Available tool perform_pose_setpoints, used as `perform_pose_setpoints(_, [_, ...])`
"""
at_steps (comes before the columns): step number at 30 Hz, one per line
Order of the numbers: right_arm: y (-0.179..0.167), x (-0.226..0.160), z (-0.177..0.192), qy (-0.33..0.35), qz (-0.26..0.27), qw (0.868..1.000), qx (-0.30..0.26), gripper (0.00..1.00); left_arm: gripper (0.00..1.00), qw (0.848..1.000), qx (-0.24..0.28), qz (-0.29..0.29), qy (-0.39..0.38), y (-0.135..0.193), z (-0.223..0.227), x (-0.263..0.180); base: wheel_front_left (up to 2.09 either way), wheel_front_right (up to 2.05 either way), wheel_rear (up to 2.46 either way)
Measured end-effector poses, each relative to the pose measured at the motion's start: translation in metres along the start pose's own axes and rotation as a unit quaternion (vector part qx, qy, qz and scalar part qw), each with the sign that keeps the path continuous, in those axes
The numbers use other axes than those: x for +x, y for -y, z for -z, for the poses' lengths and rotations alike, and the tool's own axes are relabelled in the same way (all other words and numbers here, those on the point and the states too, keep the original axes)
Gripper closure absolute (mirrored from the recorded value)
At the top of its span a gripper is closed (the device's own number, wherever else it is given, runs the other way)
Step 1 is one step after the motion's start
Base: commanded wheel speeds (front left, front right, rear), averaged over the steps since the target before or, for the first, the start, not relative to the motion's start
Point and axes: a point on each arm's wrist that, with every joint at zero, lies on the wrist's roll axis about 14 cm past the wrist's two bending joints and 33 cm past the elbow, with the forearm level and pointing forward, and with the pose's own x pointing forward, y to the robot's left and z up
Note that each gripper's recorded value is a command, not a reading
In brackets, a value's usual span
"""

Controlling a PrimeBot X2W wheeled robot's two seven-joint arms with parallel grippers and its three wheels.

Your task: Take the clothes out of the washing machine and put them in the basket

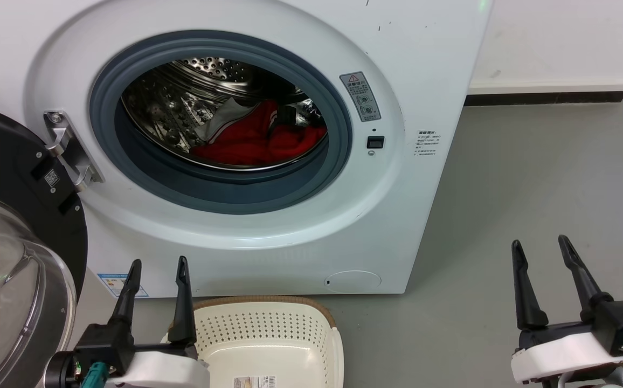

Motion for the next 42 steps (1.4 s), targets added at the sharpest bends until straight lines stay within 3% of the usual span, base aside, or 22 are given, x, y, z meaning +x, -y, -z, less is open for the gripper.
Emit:
perform_pose_setpoints(11, [-0.008,-0.003,0.011,-0.015,-0.018,0.999,-0.036,0.00,0.00,0.997,0.074,0.017,-0.015,0.006,0.014,-0.005,0.00,0.00,0.00])
perform_pose_setpoints(15, [-0.007,-0.004,0.011,-0.012,-0.013,1.000,-0.022,0.00,0.00,0.996,0.086,0.022,-0.017,0.007,0.017,-0.006,0.00,0.00,0.00])
perform_pose_setpoints(25, [-0.001,-0.006,0.021,-0.023,0.001,1.000,0.011,0.00,0.00,0.999,0.049,0.004,-0.020,-0.002,0.019,-0.006,0.00,0.00,0.00])
perform_pose_setpoints(42, [0.002,-0.009,0.030,-0.038,0.006,0.999,0.013,0.00,0.00,0.998,0.052,0.021,-0.025,0.003,0.024,-0.002,0.00,0.00,0.00])
